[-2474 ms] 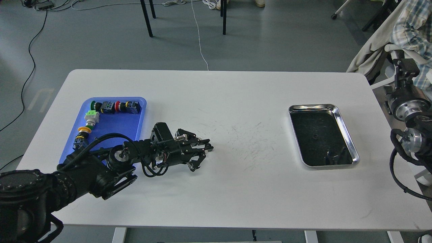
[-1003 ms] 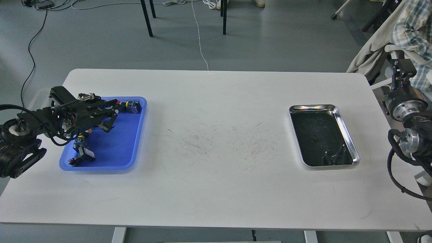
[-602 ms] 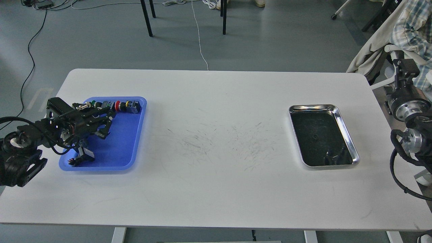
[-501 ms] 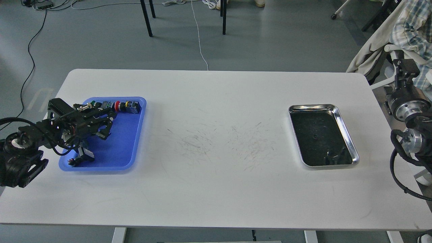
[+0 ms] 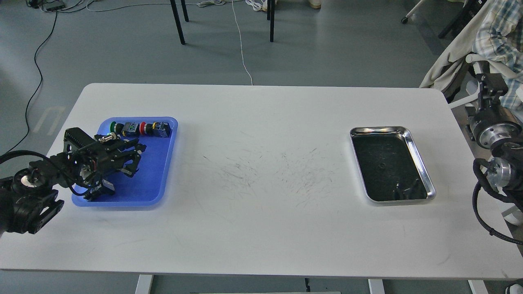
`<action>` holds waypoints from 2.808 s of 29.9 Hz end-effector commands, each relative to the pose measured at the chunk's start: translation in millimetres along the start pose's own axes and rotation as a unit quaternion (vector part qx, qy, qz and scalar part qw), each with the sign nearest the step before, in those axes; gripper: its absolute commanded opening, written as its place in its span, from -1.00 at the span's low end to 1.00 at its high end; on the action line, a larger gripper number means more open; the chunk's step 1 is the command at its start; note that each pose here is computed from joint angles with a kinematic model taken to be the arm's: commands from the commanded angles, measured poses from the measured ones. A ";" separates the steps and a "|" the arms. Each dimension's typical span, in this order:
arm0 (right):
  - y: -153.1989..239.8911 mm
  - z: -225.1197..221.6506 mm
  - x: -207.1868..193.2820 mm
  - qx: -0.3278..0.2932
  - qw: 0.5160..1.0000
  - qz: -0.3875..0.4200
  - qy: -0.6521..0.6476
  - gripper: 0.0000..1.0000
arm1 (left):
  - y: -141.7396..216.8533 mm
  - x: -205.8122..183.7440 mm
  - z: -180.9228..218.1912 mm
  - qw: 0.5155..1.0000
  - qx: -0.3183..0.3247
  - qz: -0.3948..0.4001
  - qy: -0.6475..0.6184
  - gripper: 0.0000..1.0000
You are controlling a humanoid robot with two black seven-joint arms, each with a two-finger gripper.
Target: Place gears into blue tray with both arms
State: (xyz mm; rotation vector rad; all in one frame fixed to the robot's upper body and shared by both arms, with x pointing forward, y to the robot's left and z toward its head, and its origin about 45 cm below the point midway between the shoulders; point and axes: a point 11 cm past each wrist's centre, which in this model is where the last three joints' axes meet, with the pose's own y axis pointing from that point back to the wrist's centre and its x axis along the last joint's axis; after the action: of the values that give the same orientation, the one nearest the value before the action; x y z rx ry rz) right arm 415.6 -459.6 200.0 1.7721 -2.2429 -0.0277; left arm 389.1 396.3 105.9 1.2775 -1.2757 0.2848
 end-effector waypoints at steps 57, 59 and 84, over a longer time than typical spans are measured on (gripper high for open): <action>21.8 -20.0 -1.0 0.025 0.991 -0.077 0.103 0.91 | 58.3 96.5 -127.7 0.712 0.079 0.240 0.655 0.71; 24.3 -22.9 -3.9 0.029 0.989 -0.088 0.117 0.91 | 57.2 96.5 -122.8 0.696 0.055 0.235 0.677 0.71; 36.8 -14.8 -35.9 0.046 0.944 -0.184 0.270 0.91 | 45.8 107.9 -103.7 0.589 -0.052 0.246 0.768 0.96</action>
State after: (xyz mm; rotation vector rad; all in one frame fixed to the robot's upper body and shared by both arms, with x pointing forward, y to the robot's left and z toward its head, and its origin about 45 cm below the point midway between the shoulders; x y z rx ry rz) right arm 391.2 -420.7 215.9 1.9261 -1.6489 0.3741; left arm 447.2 450.3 235.9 0.2297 -0.0414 1.3401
